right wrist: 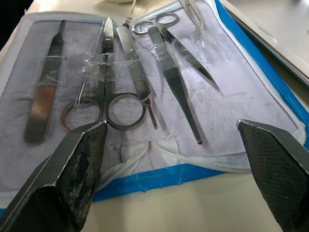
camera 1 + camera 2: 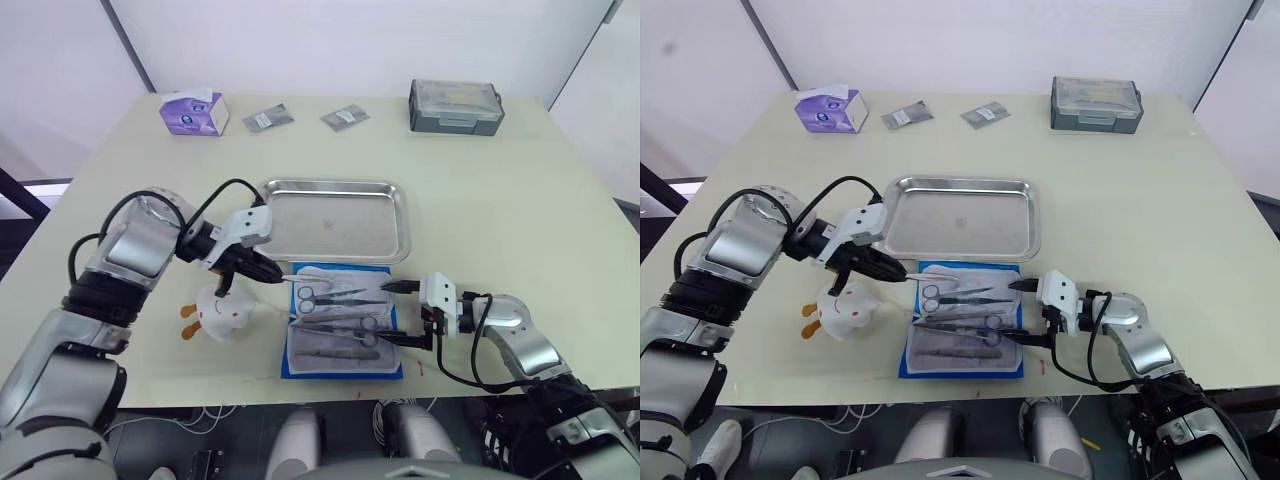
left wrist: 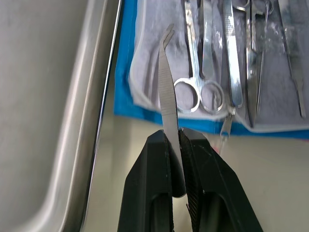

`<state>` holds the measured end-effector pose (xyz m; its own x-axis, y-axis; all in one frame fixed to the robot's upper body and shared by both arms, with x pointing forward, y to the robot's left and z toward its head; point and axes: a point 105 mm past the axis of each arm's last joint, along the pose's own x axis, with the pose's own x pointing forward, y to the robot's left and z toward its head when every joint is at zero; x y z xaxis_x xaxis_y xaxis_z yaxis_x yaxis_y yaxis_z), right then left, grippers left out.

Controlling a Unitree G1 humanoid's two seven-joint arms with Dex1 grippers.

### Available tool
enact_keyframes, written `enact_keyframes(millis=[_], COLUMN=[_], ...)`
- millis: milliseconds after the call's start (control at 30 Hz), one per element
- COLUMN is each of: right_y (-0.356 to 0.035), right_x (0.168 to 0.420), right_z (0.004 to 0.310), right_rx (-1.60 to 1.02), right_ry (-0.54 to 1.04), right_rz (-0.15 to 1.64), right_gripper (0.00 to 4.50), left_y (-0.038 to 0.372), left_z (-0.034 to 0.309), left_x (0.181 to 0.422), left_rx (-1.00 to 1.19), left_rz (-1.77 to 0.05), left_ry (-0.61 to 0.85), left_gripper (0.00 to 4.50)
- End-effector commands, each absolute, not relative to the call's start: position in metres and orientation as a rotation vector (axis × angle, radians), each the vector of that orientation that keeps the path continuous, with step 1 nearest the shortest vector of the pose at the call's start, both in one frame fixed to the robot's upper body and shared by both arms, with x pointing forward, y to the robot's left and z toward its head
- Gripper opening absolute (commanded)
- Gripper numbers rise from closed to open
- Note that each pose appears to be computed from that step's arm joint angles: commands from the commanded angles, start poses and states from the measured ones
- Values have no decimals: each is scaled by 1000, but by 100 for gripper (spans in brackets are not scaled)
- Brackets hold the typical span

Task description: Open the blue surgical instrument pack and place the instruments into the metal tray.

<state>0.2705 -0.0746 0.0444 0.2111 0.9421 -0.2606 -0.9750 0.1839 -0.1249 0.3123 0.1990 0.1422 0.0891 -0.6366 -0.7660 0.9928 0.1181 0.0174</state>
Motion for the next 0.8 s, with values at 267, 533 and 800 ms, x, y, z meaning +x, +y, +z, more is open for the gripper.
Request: enact_keyframes(millis=[267,533,800], right_y=[-87,-89,-92], right_x=[245,246,245], right_z=[-26,-27,-27], right_rx=[-303,-320,-359], right_ry=[485,528,575], right_rz=[1358,1347,1330], right_gripper=[450,450,450], left_y=[199,193,192], left_z=[186,201,200], left_x=[309,320,347], left_rx=[582,466,402], left_rz=[-1362,-1304,-1119], left_ry=[573,454,347], left_gripper=[11,11,11])
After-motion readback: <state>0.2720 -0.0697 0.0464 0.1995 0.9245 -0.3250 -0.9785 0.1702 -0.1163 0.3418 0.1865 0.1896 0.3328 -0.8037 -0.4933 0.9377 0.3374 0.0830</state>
